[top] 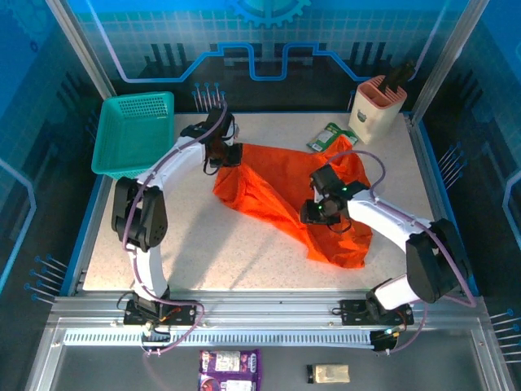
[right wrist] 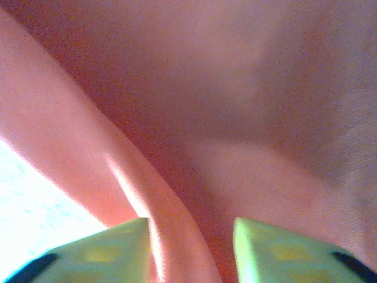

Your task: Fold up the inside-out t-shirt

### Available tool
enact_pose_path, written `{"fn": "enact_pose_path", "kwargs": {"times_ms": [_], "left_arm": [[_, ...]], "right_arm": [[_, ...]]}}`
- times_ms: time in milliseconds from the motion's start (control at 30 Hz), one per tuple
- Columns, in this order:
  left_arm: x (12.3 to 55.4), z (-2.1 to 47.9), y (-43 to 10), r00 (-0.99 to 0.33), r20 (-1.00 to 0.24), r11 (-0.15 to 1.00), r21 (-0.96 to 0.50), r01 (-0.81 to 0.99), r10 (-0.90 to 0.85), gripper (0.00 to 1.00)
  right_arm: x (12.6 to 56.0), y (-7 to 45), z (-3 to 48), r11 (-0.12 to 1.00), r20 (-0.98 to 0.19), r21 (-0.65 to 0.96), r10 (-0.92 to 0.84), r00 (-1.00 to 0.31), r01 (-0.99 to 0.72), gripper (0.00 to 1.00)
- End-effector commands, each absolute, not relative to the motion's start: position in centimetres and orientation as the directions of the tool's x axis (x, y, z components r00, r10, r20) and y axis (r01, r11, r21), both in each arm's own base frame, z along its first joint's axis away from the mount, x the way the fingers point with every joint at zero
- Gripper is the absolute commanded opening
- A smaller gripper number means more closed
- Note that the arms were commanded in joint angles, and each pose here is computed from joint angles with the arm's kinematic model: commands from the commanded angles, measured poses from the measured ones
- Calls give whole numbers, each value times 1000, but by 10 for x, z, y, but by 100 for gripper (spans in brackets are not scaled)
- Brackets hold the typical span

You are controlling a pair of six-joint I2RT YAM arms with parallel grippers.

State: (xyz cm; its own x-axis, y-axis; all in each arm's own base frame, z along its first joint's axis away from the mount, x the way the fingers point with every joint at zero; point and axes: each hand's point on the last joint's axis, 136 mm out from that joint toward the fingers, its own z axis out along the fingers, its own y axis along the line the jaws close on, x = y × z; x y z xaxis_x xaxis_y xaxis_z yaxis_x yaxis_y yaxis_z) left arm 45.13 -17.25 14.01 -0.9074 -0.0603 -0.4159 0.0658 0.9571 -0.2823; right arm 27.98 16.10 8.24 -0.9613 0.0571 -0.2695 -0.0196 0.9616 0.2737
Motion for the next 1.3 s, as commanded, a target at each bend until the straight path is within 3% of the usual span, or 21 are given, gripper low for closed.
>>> {"fn": "enact_pose_path", "kwargs": {"times_ms": [0,100,267,433,733,833,967,1100,1167,1267], "left_arm": [[450,151,-173,-903,-427,951,-297,88,-50,0],[443,146,-169,-908,-416,956,-281,84,-43,0],[435,145,-164,-906,-421,959,-273,81,-44,0],[432,147,-166,-905,-423,953,-290,86,-47,0],[429,153,-170,-905,-424,945,-311,99,-44,0],[430,154,-173,-905,-424,940,-325,107,-44,0],[439,151,-177,-904,-425,937,-331,112,-42,5],[455,144,-180,-908,-417,944,-314,103,-39,16],[460,142,-180,-911,-410,948,-305,96,-40,25],[455,151,-176,-910,-412,956,-281,81,-44,31]], "right_arm": [[298,135,117,935,-314,353,146,-938,27,54],[313,101,125,879,-279,456,292,-915,141,63],[324,47,109,774,-161,535,487,-858,339,69],[328,23,73,707,-73,557,565,-822,436,73],[338,1,38,671,-19,539,613,-790,508,75],[337,4,63,696,-73,541,598,-798,472,71],[322,31,113,817,-204,473,465,-861,330,69],[299,83,140,891,-259,426,285,-923,156,66],[287,117,142,905,-266,421,185,-946,59,65],[271,157,137,916,-254,398,53,-966,-54,63]]}}
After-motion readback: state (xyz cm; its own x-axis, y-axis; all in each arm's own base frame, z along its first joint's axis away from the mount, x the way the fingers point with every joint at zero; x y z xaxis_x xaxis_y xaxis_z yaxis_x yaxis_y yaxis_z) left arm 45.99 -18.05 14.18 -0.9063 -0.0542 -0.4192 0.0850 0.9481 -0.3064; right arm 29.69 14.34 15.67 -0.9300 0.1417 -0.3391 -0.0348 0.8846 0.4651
